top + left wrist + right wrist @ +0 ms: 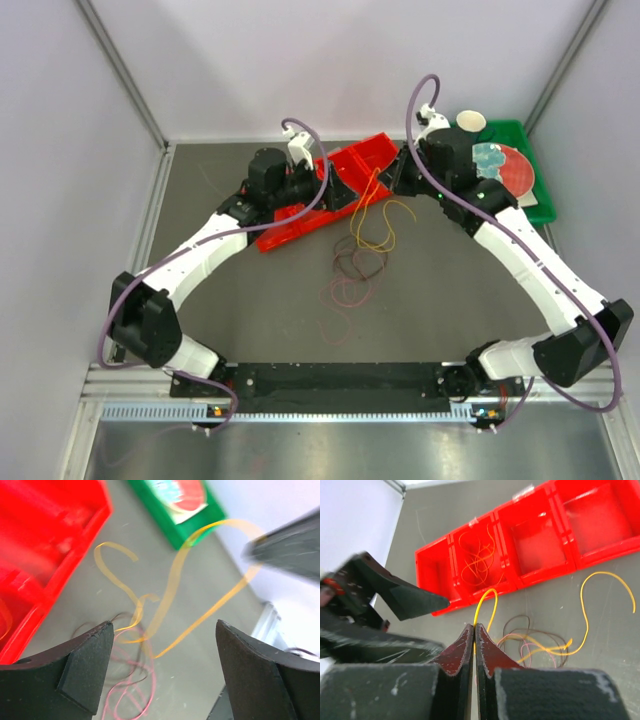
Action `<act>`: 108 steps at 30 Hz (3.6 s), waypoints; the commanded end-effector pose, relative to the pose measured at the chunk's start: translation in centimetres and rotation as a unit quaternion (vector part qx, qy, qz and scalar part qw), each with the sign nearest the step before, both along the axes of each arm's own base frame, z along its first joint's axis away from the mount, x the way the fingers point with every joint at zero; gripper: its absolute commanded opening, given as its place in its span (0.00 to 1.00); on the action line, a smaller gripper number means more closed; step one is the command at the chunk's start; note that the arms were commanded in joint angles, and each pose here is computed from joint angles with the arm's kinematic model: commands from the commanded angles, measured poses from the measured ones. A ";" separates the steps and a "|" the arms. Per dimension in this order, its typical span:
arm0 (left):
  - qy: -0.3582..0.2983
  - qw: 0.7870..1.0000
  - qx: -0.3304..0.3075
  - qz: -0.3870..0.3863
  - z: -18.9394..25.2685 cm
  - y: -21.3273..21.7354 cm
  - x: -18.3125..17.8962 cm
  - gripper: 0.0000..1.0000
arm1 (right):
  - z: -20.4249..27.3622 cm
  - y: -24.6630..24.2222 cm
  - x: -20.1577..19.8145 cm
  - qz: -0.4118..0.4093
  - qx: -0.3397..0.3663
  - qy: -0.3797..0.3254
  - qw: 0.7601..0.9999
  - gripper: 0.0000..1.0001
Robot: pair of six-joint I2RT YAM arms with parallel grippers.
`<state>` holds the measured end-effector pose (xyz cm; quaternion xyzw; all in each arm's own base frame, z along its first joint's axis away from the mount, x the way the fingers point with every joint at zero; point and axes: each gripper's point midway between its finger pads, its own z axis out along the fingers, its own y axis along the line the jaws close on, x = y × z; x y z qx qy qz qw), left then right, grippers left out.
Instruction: Untangle the cables
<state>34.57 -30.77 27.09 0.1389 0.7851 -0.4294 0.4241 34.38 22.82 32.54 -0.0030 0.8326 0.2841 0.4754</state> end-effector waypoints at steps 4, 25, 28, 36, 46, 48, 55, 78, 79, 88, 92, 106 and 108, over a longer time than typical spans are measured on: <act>-0.057 0.993 -0.067 -0.076 3.4 -2.2 -0.8 0.87 | 1.6 1.3 -0.5 0.022 0.030 -0.014 0.999 0.00; -0.076 0.992 -0.009 -0.101 -1.5 -5.9 -0.1 0.74 | 2.1 1.3 -0.8 0.024 0.040 -0.015 0.999 0.00; -0.079 0.992 -0.013 -0.093 -1.0 -5.9 0.1 0.58 | 1.9 1.2 -0.9 0.023 0.039 -0.012 0.999 0.00; -0.094 0.995 0.007 -0.045 -0.1 -4.6 1.3 0.00 | 1.4 1.0 -0.8 0.015 0.033 -0.007 0.999 0.38; -0.103 0.993 0.038 0.043 2.4 -1.9 4.8 0.00 | 4.2 -1.5 -1.5 -0.026 0.020 -0.034 0.999 0.86; -0.101 0.993 0.043 0.051 2.8 -1.6 5.2 0.00 | 5.4 -2.6 -2.2 -0.040 0.022 -0.051 0.998 0.90; -0.120 0.988 0.050 0.082 6.4 1.0 7.2 0.00 | 5.9 -8.5 -3.2 -0.134 -0.001 -0.080 0.988 0.93; -0.248 0.933 0.034 0.258 25.5 15.2 6.3 0.00 | -3.2 -7.8 -0.2 -0.123 -0.016 0.017 0.992 0.94; -0.250 0.932 0.032 0.259 25.7 15.3 6.3 0.00 | -3.3 -7.6 -0.1 -0.121 -0.014 0.021 0.992 0.94; -0.238 0.932 0.051 0.268 24.4 15.4 8.1 0.00 | -3.6 -6.9 0.0 -0.109 -0.007 0.026 0.994 0.94; -0.218 0.932 0.062 0.284 21.3 16.2 8.4 0.00 | -3.7 -7.0 0.0 -0.110 -0.010 0.028 0.994 0.94; -0.272 0.912 0.043 0.305 26.3 17.6 7.0 0.00 | -3.6 -6.5 0.3 -0.100 -0.003 0.029 0.995 0.93; -0.269 0.913 0.044 0.304 26.0 17.6 6.9 0.00 | -3.8 -6.3 0.3 -0.098 -0.002 0.031 0.995 0.93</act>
